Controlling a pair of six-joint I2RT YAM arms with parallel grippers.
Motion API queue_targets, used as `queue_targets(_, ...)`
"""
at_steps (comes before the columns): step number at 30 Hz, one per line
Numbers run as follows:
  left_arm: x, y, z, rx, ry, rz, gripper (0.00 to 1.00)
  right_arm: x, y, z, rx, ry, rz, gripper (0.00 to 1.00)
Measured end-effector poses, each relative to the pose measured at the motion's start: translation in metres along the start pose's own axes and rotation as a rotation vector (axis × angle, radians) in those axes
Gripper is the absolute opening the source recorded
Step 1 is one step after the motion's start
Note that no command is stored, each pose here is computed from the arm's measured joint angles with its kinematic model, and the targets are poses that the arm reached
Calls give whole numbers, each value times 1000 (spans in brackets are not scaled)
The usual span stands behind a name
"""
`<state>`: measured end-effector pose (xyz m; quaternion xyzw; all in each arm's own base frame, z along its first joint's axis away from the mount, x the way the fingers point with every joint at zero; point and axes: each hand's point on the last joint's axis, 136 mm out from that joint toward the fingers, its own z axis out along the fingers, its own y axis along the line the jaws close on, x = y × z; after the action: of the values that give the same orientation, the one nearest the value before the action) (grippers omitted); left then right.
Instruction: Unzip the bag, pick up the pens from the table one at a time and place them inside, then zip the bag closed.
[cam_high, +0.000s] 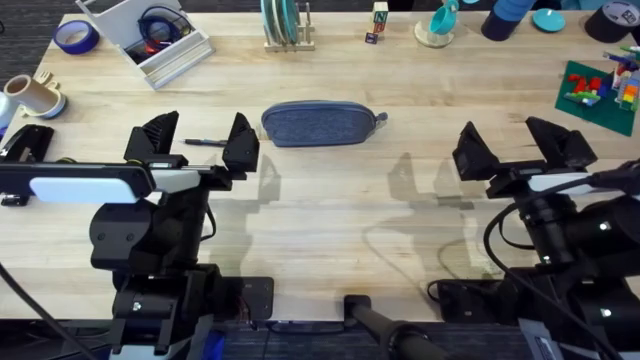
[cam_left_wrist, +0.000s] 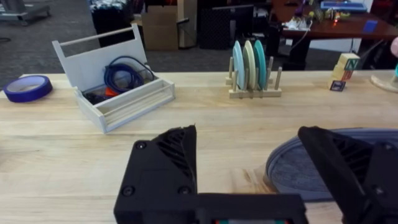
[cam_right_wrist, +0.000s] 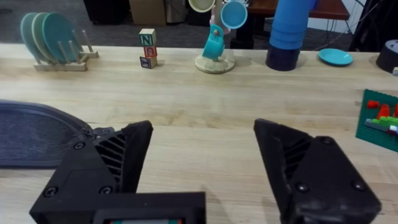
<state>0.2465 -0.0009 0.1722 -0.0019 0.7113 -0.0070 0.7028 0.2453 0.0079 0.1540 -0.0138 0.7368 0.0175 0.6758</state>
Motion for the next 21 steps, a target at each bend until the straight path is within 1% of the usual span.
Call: queue_targets(21, 0, 0, 0, 0, 1, 0, 993, -1, 0, 0, -1, -6, 0, 996)
